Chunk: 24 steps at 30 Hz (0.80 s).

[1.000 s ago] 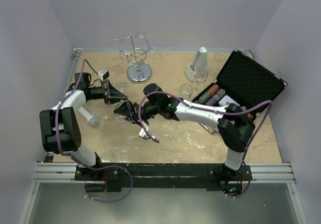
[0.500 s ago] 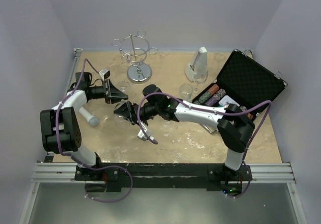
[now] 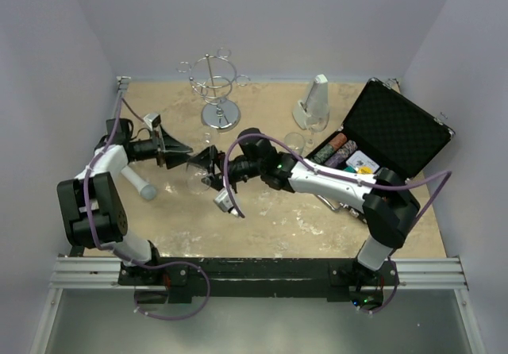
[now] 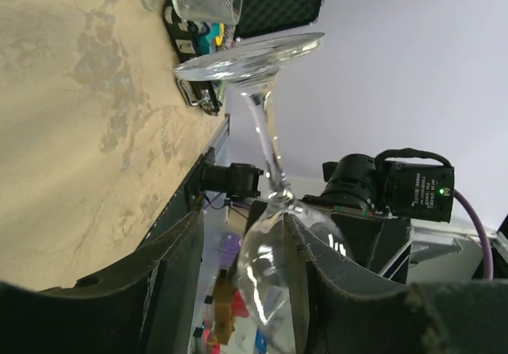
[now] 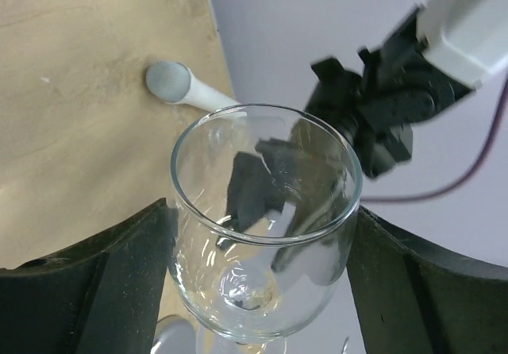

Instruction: Take the wine glass off the wine glass rack

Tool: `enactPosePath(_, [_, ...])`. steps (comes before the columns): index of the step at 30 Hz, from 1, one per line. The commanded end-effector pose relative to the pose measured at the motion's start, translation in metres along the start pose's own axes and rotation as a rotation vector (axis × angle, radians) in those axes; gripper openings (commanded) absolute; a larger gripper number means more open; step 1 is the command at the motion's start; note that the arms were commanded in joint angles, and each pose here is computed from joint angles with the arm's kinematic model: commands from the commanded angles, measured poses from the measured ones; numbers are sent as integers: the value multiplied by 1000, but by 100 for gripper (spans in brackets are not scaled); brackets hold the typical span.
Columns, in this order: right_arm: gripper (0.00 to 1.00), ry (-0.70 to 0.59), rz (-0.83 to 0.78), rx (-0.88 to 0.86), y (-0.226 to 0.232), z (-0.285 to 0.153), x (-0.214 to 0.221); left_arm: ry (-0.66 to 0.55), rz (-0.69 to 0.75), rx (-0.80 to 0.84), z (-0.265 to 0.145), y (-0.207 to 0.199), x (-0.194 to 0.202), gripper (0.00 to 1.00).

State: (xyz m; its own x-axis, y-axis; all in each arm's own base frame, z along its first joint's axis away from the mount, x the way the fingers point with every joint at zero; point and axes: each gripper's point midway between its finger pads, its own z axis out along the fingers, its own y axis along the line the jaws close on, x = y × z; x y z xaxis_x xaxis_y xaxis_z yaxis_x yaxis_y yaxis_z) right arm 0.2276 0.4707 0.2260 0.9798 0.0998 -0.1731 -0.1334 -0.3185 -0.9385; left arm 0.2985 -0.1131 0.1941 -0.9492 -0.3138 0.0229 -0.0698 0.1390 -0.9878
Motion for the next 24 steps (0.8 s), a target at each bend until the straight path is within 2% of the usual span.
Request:
enactPosePath(1, [49,28,126,199,-67,-34,-5,-75,12,-30,-19,3,0,49])
enactPosePath(8, [49,23,447,268,-68,-62,-2,-104,80,-76,-26,5,-1,50])
enactPosePath(14, [48,20,801,400,-71,-106,28,-105,222,-159,-34,6,-9,50])
enactPosePath(20, [48,51,873,486,-65,-147,42,-101,399,-344,-47,18,-28,50])
enactPosePath(24, [49,53,965,511,-50,-166,49,-86,463,-459,-58,31,-28,50])
